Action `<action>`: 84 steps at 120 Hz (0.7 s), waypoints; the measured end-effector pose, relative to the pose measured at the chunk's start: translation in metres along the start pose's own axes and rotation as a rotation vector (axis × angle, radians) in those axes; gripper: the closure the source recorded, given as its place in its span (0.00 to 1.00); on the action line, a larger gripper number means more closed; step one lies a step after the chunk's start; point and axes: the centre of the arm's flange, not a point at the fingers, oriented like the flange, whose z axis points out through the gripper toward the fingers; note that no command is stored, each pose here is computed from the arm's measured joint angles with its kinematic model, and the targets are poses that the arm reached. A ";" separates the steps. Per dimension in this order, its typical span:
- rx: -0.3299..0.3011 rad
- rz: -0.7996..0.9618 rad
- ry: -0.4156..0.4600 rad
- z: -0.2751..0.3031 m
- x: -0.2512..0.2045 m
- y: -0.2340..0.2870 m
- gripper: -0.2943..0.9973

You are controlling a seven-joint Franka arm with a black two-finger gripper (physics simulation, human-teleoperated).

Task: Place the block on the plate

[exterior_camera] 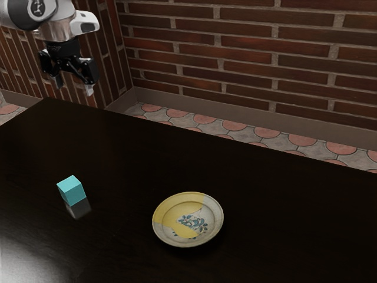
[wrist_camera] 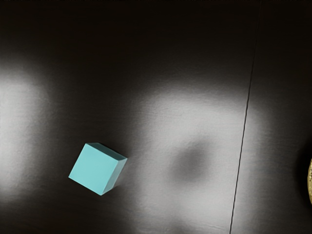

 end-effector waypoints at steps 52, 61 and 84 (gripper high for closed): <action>0.021 -0.153 -0.287 0.146 -0.021 -0.055 0.23; -0.009 -0.174 -0.332 0.181 -0.030 -0.063 0.23; -0.059 -0.156 -0.372 0.266 -0.051 -0.085 0.23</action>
